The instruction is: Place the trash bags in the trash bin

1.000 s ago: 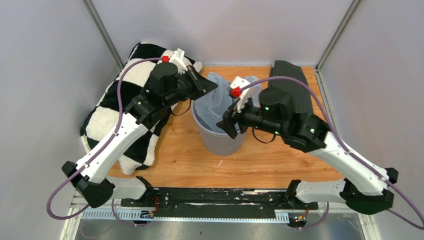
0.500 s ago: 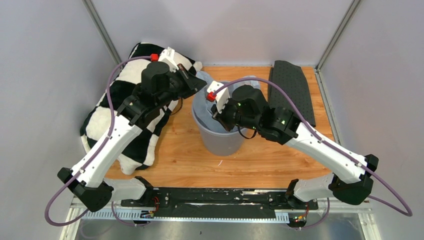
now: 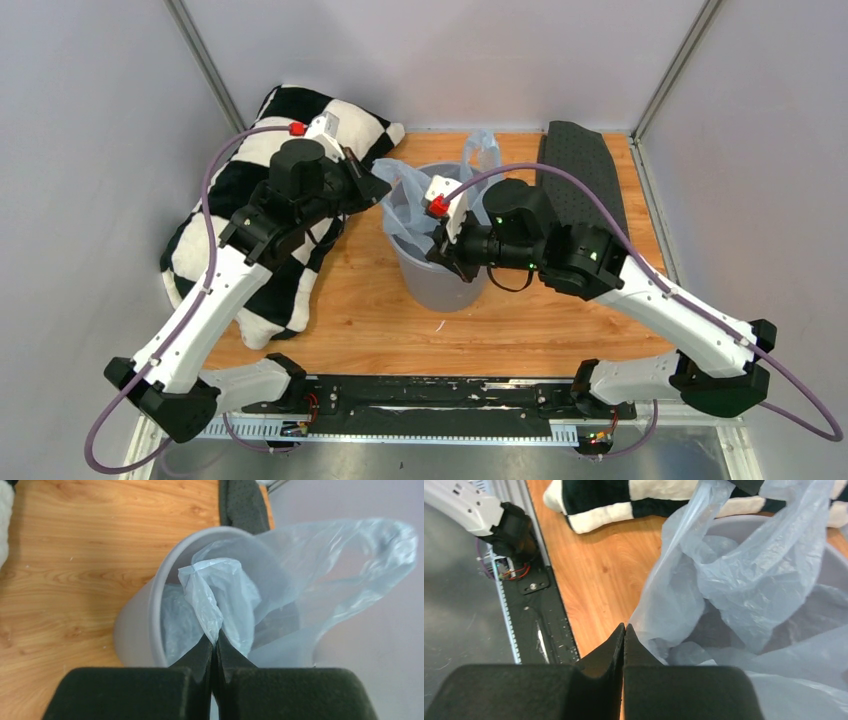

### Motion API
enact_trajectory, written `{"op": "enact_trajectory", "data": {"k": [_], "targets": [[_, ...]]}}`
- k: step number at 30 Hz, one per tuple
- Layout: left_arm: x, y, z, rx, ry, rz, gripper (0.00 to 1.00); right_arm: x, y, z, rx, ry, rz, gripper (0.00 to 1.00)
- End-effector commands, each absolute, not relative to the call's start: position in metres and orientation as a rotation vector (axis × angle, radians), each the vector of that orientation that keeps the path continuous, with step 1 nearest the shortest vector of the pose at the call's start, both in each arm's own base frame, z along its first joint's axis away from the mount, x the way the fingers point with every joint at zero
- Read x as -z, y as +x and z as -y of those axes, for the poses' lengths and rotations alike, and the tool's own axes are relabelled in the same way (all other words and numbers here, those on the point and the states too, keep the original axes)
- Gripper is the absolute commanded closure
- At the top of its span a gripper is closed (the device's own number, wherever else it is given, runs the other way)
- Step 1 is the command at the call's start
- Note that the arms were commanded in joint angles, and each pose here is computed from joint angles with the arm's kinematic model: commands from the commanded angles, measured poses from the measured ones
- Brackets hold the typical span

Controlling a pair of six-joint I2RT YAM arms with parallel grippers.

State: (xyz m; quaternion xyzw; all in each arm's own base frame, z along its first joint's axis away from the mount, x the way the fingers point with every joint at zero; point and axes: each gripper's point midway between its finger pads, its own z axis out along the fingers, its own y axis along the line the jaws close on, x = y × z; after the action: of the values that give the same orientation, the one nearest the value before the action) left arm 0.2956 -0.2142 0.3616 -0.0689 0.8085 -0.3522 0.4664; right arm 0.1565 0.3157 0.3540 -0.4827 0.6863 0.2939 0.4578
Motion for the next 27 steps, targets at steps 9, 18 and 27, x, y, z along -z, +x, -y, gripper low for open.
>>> {"op": "enact_trajectory", "data": {"k": [9,18,27], "targets": [[-0.302,0.273,0.174,0.667,-0.147,-2.040,1.00,-0.279,0.119,-0.324,-0.720,-1.275,-1.915,1.00],[-0.288,0.272,0.175,0.661,-0.107,-2.054,1.00,-0.342,0.137,-0.317,-0.666,-1.150,-1.850,0.44],[-0.281,0.272,0.177,0.669,-0.102,-2.052,1.00,-0.429,0.228,-0.254,-0.142,-0.621,-1.803,0.24]]}}
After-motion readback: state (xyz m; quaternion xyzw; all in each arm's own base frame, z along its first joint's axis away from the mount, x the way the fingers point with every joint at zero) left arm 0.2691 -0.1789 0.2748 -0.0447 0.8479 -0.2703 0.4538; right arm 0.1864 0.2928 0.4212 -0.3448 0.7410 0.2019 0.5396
